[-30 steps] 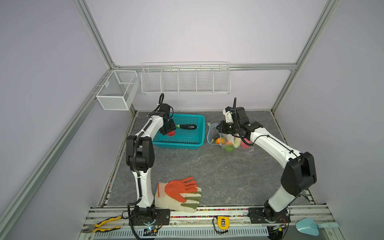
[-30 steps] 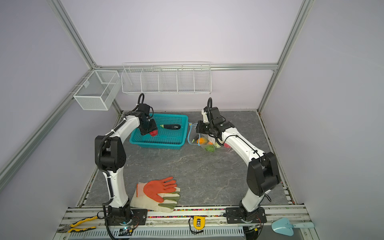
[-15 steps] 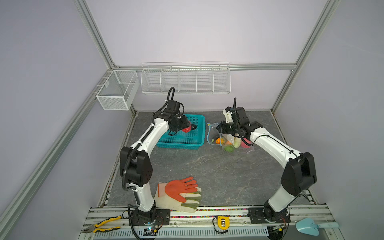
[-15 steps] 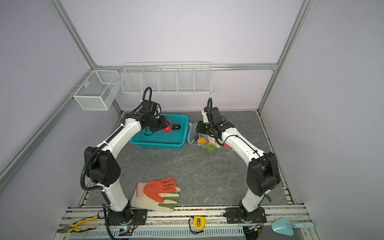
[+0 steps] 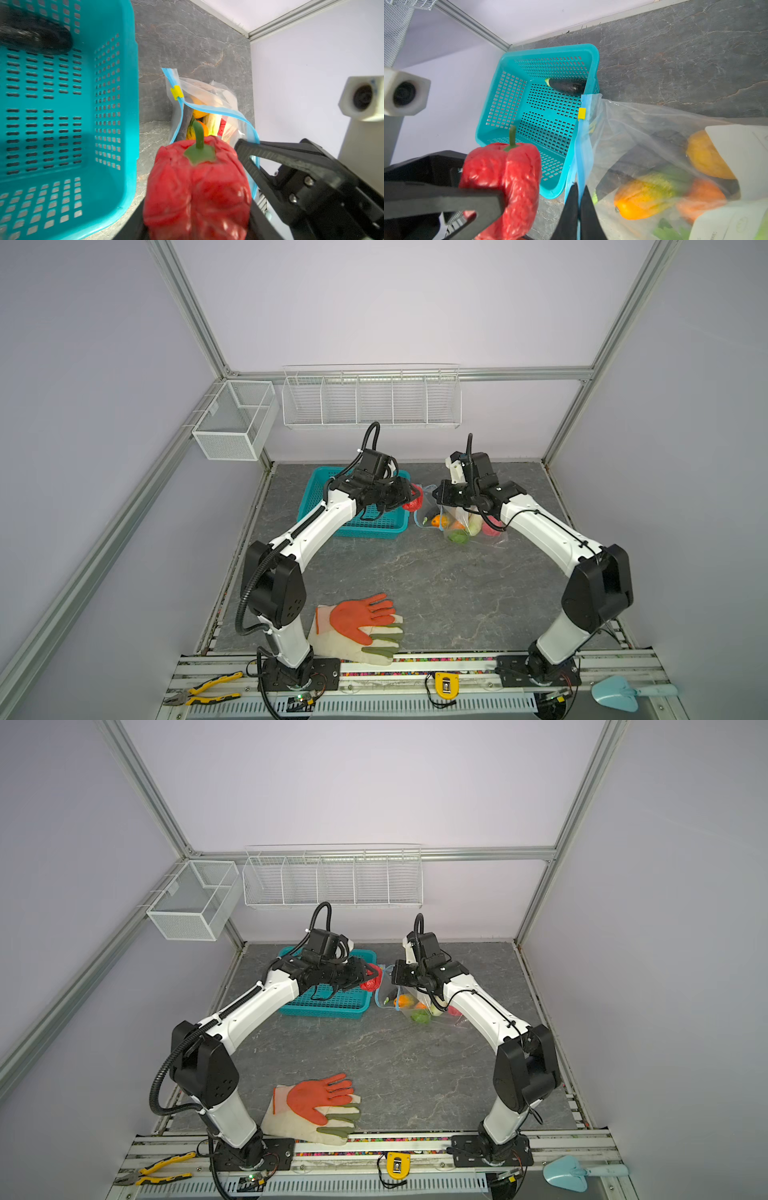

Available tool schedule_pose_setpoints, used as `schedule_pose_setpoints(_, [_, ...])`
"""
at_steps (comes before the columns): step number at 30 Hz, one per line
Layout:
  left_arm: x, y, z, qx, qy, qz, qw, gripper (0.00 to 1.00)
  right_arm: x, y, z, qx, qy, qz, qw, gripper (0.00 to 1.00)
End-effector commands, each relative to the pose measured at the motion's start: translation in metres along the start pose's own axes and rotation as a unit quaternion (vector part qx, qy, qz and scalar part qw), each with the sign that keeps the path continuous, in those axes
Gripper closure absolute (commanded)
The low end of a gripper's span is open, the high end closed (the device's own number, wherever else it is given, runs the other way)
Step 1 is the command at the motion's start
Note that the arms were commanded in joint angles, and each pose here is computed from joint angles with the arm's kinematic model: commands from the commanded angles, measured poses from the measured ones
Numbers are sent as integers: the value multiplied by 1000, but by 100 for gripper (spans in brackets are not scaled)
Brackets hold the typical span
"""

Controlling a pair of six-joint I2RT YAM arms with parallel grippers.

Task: Place the food in the zip-top bag and seal the zipper
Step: 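Lift the red pepper with the left gripper and carry it toward the bag, then lower the red pepper into the bag mouth beside the right gripper and release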

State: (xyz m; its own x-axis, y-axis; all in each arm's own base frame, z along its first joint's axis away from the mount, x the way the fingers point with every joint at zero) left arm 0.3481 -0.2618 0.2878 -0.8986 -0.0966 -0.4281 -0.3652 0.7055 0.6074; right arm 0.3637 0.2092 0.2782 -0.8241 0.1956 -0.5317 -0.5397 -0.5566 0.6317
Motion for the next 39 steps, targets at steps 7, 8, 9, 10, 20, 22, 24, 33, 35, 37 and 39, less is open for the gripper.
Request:
schedule_pose_setpoints(7, [10, -20, -3, 47, 27, 17, 998, 57, -6, 6, 9, -8, 5, -11, 1000, 93])
schedule_pose_setpoints(8, [10, -21, -3, 49, 29, 17, 998, 57, -6, 7, 9, -8, 5, -10, 1000, 93])
schedule_pose_setpoints(9, [11, -23, -2, 50, 31, 18, 998, 57, -6, 7, 9, -8, 5, -11, 1000, 93])
schedule_pose_setpoints(10, [11, -24, -1, 52, 32, 18, 998, 57, -6, 8, 9, -8, 5, -12, 1000, 93])
schedule_pose_setpoints(20, [17, -44, 9, 59, 54, 38, 996, 54, -7, 9, 10, -11, 4, -14, 1000, 93])
schedule_pose_setpoints(22, [18, -45, 9, 62, 56, 38, 996, 53, -7, 9, 10, -11, 4, -14, 1000, 93])
schedule_pose_setpoints(24, [18, -46, 9, 61, 57, 38, 996, 52, -6, 9, 10, -11, 5, -13, 1000, 93])
schedule_pose_setpoints(33, [22, -54, 13, 55, 61, 51, 995, 39, -6, 9, 11, -14, 4, -15, 1000, 93])
schedule_pose_setpoints(35, [22, -55, 12, 55, 60, 52, 995, 35, -5, 8, 11, -14, 4, -13, 1000, 93])
schedule_pose_setpoints(37, [21, -54, 11, 55, 57, 51, 996, 30, -5, 9, 10, -12, 4, -14, 1000, 93])
schedule_pose_setpoints(39, [21, -53, 10, 55, 58, 52, 995, 28, -6, 9, 10, -12, 4, -14, 1000, 93])
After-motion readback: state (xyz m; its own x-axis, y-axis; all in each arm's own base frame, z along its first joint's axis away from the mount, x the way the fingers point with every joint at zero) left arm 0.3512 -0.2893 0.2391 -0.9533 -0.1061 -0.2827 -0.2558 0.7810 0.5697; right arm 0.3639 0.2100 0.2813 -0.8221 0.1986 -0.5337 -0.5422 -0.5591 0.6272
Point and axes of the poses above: each gripper's point midway between its finger pads, its own y axis back along the fingers, its own z axis along the line the jaws close on, x = y × z, the point moved 9 cm from there along y, back along the fingers, and after that the axes turned 5 degrees about -y, right-handed, at the moved point
